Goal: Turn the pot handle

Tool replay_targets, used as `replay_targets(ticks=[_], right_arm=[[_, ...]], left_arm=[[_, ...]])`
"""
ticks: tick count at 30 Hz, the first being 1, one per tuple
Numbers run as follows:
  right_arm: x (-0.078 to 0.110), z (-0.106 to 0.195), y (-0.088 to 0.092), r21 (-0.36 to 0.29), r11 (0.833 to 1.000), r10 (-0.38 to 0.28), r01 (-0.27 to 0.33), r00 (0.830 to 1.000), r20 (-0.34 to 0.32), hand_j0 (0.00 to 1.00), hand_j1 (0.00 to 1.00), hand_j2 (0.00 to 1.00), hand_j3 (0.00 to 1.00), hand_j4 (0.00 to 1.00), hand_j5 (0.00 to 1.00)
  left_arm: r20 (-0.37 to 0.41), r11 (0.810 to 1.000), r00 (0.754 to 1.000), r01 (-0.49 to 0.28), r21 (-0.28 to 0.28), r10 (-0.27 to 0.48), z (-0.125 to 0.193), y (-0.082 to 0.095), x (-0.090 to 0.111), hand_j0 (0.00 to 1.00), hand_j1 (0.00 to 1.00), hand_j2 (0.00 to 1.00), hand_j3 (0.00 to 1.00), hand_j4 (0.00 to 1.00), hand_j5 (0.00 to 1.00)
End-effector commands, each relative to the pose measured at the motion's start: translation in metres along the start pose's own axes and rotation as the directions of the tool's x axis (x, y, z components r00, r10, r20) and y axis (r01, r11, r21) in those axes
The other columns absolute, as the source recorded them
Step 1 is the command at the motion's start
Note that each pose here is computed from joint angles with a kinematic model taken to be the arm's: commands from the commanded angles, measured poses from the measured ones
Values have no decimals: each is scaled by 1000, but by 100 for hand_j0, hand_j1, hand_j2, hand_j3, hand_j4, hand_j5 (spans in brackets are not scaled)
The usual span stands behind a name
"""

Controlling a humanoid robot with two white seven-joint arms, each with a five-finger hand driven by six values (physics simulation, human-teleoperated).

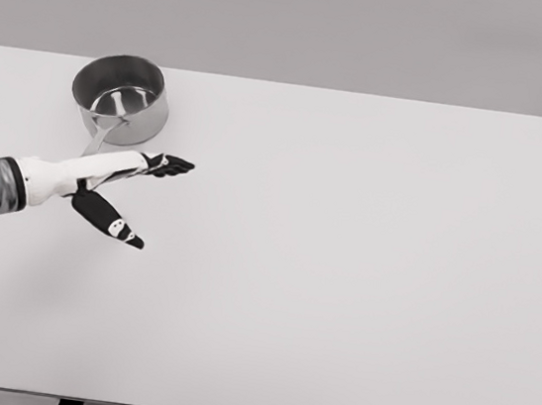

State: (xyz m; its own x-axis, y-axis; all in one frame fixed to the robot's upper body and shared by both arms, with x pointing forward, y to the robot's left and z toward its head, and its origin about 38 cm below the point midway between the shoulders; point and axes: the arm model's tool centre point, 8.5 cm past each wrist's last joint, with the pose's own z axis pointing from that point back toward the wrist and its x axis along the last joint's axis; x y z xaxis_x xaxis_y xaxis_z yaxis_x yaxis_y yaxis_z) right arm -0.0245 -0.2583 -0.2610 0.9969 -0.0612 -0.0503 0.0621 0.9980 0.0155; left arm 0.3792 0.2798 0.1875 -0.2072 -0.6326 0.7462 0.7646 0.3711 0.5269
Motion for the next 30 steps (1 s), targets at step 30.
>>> replay_targets(ticks=[30], right_arm=[[0,0,0,1,1000,0,0,1000,-1,100,100,100,100,100,100]], left_arm=[[-79,992,992,-87,88,94,30,3,-37,100,100,100,100,100,100]])
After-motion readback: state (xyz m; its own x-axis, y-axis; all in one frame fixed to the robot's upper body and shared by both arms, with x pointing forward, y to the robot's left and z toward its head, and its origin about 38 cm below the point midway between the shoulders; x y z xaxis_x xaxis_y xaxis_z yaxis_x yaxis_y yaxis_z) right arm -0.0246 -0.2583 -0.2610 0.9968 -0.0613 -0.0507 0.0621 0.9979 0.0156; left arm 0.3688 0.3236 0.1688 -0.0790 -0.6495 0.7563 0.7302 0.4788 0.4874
